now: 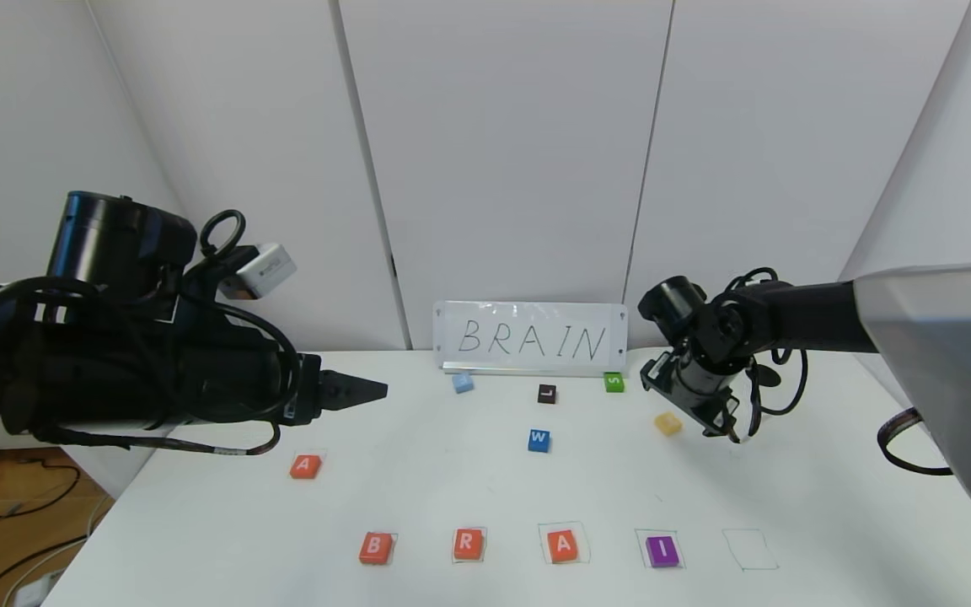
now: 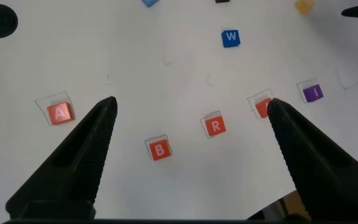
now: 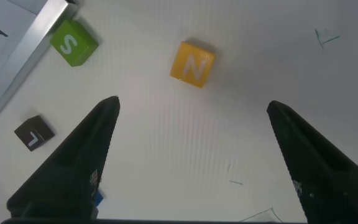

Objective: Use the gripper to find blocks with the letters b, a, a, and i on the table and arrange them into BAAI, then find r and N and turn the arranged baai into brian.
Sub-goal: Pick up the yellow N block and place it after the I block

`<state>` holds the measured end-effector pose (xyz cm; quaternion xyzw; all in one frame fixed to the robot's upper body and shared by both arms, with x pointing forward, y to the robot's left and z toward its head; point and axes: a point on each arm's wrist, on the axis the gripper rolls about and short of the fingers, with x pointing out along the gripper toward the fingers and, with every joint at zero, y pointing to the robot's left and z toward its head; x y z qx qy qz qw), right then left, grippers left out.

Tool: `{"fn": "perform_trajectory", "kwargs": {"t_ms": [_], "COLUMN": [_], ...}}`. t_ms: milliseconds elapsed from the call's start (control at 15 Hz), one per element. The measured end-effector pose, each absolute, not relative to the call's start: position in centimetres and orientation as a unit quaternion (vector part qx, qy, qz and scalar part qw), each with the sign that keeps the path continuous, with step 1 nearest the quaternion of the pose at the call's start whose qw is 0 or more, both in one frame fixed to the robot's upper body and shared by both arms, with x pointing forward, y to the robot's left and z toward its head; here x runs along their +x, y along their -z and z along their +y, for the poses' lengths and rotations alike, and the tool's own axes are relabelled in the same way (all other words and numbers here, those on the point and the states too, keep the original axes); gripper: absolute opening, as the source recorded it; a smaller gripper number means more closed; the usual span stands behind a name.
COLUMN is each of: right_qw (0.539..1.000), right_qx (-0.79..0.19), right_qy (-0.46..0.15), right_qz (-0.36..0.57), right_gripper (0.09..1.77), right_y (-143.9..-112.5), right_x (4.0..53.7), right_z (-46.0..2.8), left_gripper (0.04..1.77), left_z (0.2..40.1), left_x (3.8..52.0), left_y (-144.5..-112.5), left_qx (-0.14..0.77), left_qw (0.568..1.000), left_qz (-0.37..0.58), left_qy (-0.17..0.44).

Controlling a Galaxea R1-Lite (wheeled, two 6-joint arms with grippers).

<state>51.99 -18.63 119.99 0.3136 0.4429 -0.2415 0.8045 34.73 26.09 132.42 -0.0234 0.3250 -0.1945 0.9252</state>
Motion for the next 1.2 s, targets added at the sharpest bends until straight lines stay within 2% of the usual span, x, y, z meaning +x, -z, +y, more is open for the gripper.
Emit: {"fn": "perform_trajectory", "kwargs": {"t_ms": [600, 1200], "right_qw": [0.782, 0.792], "right_qx": [0.312, 0.303], "right_qy": [0.272, 0.263], "right_qz": [0.466, 0.459], "right_gripper": [1.71, 1.71], "right_y": [-117.8, -116.3], "right_x": [53.2, 54.2], "right_z": [-18.9, -19.1], "left_gripper": [1.72, 1.72], "left_z": [26.1, 26.1], "left_x": [35.0, 35.1], "left_y": [-132.1, -131.9], "left_qx": [-0.023, -0.023], "left_qw": [0.924, 0.923], "left_qz": [0.330, 0.333], "left_qy": [0.193, 0.192]}}
